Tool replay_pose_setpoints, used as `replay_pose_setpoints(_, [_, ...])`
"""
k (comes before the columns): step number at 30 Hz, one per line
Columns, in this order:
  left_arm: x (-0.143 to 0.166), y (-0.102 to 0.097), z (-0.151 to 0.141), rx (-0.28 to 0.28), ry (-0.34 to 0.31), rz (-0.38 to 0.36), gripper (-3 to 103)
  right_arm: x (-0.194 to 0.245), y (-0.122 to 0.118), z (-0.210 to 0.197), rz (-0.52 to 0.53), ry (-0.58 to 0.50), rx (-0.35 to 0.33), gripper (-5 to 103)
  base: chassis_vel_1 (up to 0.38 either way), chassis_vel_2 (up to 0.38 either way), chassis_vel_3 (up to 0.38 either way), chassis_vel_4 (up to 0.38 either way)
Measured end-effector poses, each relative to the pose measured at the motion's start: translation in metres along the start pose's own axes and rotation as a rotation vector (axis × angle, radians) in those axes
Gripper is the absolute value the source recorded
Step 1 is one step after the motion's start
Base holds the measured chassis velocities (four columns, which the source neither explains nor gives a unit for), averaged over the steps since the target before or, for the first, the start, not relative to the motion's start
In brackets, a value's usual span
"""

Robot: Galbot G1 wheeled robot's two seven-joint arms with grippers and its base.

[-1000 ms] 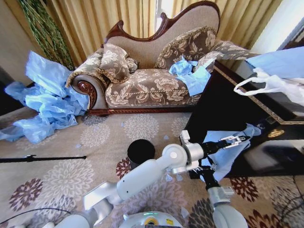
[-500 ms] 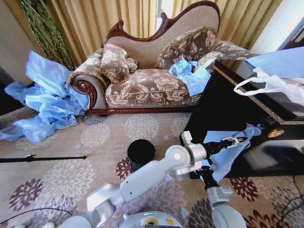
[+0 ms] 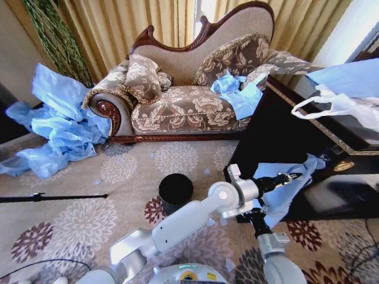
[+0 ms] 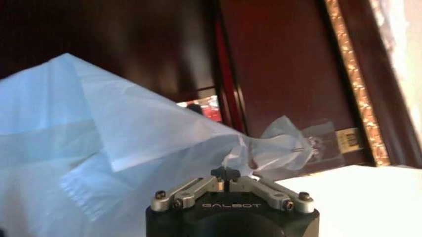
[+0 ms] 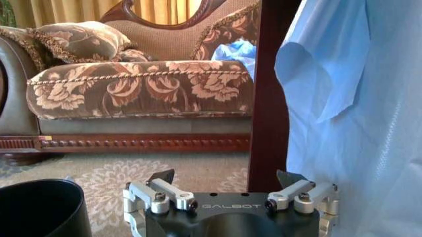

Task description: Place a garbage bag over the trash bin.

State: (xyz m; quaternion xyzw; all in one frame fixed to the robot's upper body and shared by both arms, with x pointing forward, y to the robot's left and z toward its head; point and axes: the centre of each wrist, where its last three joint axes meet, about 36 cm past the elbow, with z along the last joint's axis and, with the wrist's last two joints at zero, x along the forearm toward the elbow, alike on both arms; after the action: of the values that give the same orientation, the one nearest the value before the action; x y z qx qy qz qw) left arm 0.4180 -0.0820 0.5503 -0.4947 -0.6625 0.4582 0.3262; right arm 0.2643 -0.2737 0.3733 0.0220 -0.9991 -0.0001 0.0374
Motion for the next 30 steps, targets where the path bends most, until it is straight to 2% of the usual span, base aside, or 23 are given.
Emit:
replay_pose_setpoints(2, [0.002,-0.002,0.000,-0.005,0.001,-0.020,0,0.000,0.000,0.001,0.001,0.000,-0.001,100,0.000,0.000,0.000,0.000])
replay_pose_setpoints(7, [0.010,-0.020,0.000,-0.040,0.017,-0.149,0,0.000,0.002,0.002,0.005,-0.005,-0.010,100,0.000,0.000,0.000,0.000])
replay_pose_setpoints(8, [0.010,-0.020,0.000,-0.040,0.017,-0.149,0,0.000,0.002,0.002,0.005,-0.005,-0.010,100,0.000,0.000,0.000,0.000])
replay_pose_setpoints(11, [0.017,-0.031,-0.002,-0.065,0.038,-0.237,0,0.000,0.003,0.003,0.007,-0.005,-0.013,100,0.000,0.000,0.000,0.000])
replay_pose_setpoints(14, [0.024,-0.034,-0.005,-0.076,0.056,-0.280,0,0.001,0.002,0.003,0.009,-0.005,-0.012,100,0.000,0.000,0.000,0.000])
replay_pose_setpoints(16, [0.041,-0.041,-0.012,-0.092,0.086,-0.351,0,0.001,0.001,0.004,0.014,-0.007,-0.012,100,0.000,0.000,0.000,0.000])
replay_pose_setpoints(17, [0.041,-0.041,-0.012,-0.092,0.086,-0.351,0,0.001,0.001,0.004,0.014,-0.007,-0.012,100,0.000,0.000,0.000,0.000])
replay_pose_setpoints(20, [0.063,-0.040,-0.023,-0.112,0.087,-0.418,0,0.001,0.000,0.005,0.018,-0.009,-0.013,100,0.000,0.000,0.000,0.000])
replay_pose_setpoints(23, [0.084,-0.041,-0.040,-0.105,0.102,-0.480,0,0.002,0.001,0.006,0.020,-0.010,-0.017,100,0.000,0.000,0.000,0.000])
replay_pose_setpoints(27, [0.102,-0.039,-0.056,-0.105,0.102,-0.506,0,0.003,0.002,0.006,0.021,-0.008,-0.022,100,0.000,0.000,0.000,0.000])
replay_pose_setpoints(30, [0.128,-0.035,-0.073,-0.109,0.083,-0.524,0,0.004,0.004,0.007,0.018,-0.008,-0.026,100,0.000,0.000,0.000,0.000])
